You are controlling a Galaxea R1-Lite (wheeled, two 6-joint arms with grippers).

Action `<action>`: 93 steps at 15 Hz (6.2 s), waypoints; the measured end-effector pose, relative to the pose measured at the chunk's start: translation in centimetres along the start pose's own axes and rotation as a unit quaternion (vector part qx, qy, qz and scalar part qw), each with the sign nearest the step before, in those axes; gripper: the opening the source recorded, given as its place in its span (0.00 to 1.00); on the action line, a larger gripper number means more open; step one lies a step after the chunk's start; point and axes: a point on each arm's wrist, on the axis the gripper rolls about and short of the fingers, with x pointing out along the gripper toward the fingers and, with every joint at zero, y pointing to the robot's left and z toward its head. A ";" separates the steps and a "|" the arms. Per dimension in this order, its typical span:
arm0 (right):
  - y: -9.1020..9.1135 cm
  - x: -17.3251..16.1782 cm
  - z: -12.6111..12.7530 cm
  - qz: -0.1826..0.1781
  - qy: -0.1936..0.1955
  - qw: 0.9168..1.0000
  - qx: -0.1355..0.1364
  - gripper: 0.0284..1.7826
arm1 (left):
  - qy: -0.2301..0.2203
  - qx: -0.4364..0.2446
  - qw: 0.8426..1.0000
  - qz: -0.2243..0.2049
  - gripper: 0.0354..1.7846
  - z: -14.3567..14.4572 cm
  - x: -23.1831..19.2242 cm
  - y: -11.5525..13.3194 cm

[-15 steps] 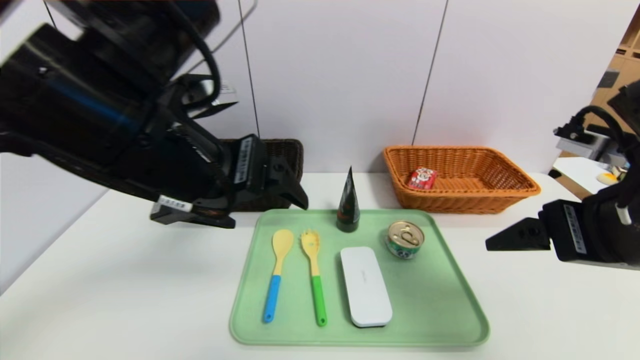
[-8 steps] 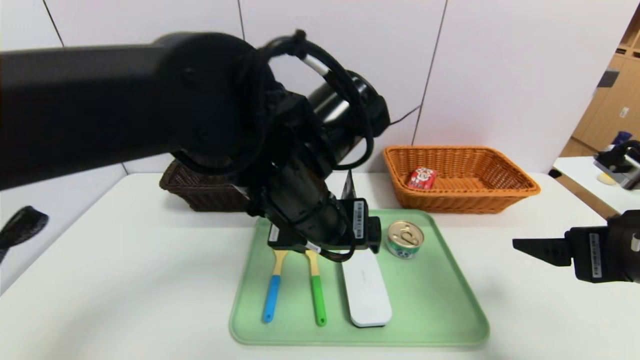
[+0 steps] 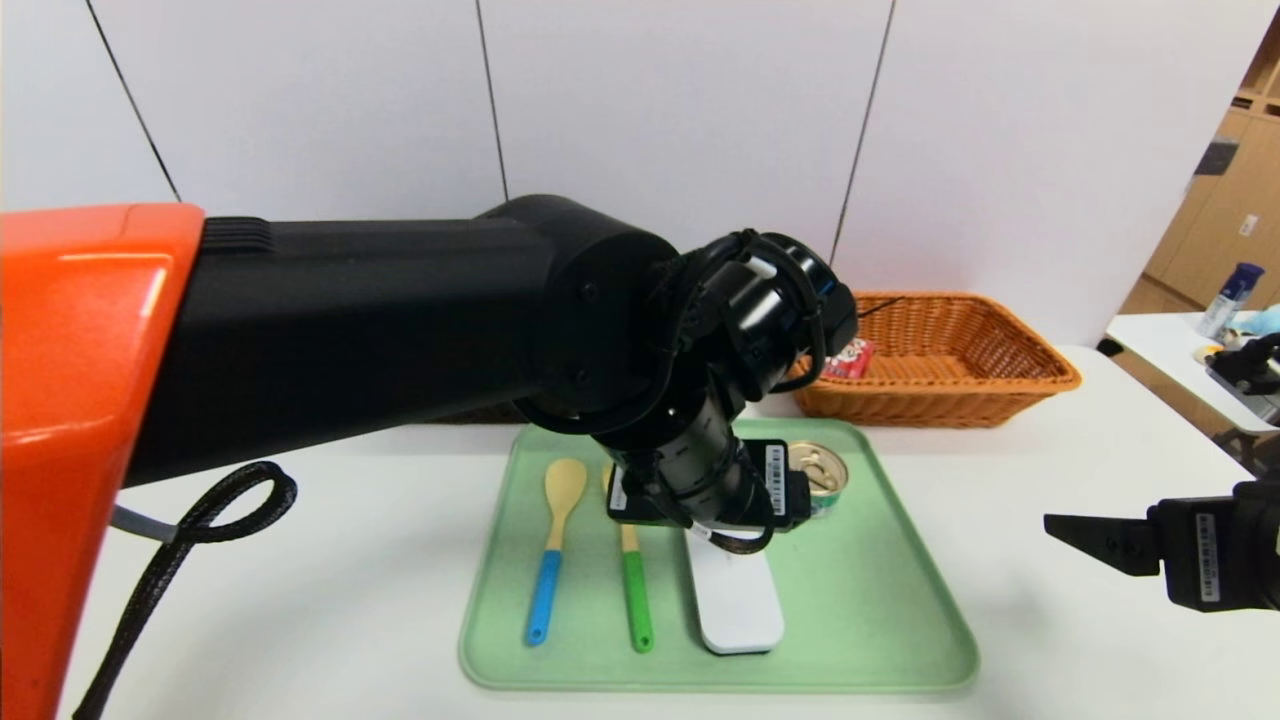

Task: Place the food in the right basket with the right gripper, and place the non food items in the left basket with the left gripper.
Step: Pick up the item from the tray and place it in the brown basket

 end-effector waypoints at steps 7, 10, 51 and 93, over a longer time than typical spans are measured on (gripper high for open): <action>-0.3 -0.2 -1.5 0.001 0.011 1.000 -0.003 0.95 | 0.009 -0.005 1.000 0.010 0.94 -0.3 2.7 -0.4; -0.3 -0.3 -1.6 0.002 0.010 1.000 -0.003 0.95 | 0.009 -0.016 1.000 0.020 0.94 -0.4 3.4 -0.5; -0.7 -1.7 -3.2 0.014 -0.006 1.000 -0.011 0.95 | 0.012 0.004 0.998 0.061 0.55 -1.6 6.8 -1.1; -0.7 -0.7 -3.5 0.005 0.017 1.000 -0.005 0.95 | -0.253 -0.260 0.930 0.057 0.69 15.8 -0.5 29.8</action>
